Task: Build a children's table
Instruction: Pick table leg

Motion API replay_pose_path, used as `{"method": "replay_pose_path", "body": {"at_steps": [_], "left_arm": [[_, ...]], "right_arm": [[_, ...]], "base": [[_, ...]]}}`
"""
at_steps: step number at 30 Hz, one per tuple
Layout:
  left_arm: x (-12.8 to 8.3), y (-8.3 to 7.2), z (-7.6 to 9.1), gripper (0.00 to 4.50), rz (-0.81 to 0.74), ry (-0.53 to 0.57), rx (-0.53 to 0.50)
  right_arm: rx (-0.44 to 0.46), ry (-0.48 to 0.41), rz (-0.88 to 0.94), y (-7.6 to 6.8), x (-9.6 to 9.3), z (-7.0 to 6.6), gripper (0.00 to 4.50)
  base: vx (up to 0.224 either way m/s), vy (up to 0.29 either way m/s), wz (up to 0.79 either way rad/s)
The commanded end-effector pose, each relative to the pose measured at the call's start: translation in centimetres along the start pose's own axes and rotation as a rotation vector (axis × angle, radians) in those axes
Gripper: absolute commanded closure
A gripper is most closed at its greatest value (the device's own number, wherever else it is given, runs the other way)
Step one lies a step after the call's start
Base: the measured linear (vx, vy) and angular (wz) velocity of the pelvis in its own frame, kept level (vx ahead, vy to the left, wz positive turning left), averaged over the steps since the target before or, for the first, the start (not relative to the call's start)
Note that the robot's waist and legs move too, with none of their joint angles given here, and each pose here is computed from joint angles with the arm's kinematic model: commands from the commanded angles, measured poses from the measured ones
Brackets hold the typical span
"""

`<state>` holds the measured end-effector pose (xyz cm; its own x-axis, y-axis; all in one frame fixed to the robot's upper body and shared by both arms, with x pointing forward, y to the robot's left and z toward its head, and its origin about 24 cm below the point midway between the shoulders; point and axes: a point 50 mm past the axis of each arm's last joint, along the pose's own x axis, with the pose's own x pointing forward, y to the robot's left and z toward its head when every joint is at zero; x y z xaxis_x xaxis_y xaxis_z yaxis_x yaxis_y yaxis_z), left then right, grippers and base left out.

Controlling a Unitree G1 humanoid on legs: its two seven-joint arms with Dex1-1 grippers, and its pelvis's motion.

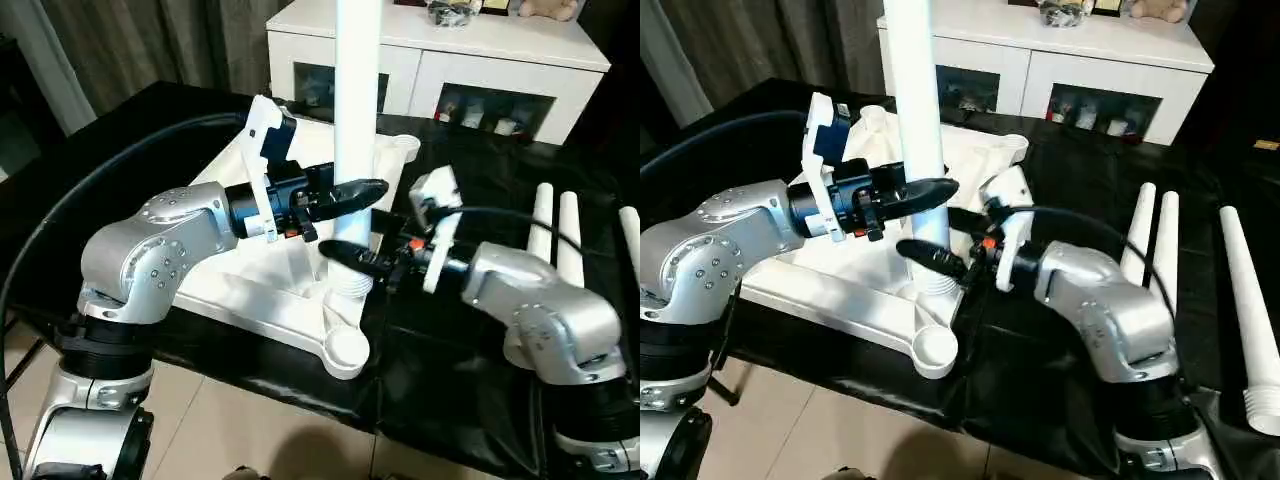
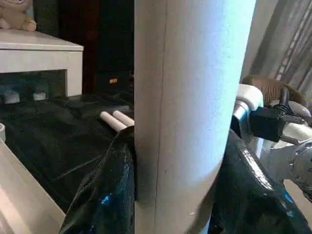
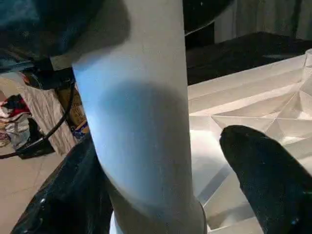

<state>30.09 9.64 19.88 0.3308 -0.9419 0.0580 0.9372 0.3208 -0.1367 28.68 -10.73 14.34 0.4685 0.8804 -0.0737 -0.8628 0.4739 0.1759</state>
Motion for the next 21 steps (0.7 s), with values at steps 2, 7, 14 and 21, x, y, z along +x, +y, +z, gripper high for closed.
{"method": "replay_pose_path", "body": {"at_steps": [2,7,14,21], "left_arm": [[0.1,-0.3,0.3,2.6,-0.019,-0.001,0.024],[0.1,-0.3,0.2,2.6,-0.023,-0.005,0.023],[0.1,-0.2,0.2,2.6,-0.02,-0.007,0.023],[0.1,1.1,0.3,2.25,0.12,-0.034,-0.004]], "right_arm": [[-0.016,0.003,-0.02,-0.2,-0.3,0.5,1.07],[-0.012,0.042,-0.012,0.1,-0.2,-0.2,1.48],[-0.008,0.049,-0.002,0.4,-0.1,-0.4,1.94],[-0.04,0.004,-0.069,-0.1,0.4,0.2,2.44]], "base": [[0.0,0.0,0.0],[0.0,0.0,0.0],[0.0,0.0,0.0],[0.0,0.0,0.0]]}}
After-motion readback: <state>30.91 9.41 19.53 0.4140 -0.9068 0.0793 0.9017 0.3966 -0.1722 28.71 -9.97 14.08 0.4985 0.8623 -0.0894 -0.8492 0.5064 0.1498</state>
